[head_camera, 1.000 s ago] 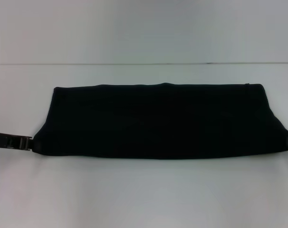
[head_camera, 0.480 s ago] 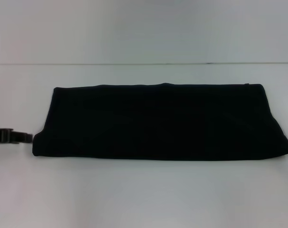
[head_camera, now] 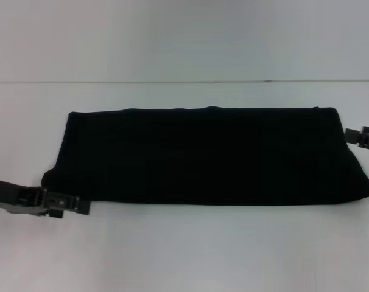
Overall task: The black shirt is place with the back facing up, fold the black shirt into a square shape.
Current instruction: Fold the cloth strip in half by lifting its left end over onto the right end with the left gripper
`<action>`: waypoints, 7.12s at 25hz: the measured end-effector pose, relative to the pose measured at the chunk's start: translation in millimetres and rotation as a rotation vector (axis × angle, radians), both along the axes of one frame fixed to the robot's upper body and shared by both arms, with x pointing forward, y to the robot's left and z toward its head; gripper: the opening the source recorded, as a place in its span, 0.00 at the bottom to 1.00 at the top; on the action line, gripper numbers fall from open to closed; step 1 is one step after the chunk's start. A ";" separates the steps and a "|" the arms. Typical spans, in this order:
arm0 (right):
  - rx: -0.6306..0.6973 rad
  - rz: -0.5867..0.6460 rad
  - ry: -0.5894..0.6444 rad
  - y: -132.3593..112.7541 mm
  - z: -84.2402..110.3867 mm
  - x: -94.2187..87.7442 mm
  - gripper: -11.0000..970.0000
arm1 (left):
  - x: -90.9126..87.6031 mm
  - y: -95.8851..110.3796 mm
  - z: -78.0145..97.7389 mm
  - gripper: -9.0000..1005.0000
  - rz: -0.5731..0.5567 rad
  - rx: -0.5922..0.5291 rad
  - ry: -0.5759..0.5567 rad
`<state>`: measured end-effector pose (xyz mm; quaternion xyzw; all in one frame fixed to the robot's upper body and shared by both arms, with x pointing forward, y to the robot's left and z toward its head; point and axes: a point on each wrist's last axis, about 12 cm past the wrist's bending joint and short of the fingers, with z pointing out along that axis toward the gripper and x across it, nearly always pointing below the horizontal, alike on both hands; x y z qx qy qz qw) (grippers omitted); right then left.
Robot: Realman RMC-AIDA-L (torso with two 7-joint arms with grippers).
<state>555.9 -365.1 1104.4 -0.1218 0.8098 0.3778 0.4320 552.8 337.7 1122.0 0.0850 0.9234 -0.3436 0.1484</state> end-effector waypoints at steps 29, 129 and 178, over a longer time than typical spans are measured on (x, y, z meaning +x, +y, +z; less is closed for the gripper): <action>-0.198 0.176 -0.117 54.2 40.4 66.4 0.95 | -2.2 5.5 -42.6 0.85 0.635 -0.344 0.386; -0.178 0.132 -0.143 46.4 40.3 64.8 0.94 | 11.4 17.1 -54.0 0.84 0.767 -0.276 0.267; -0.138 0.093 -0.142 50.8 34.1 63.4 0.94 | -14.8 40.6 -56.1 0.10 0.562 -0.177 0.031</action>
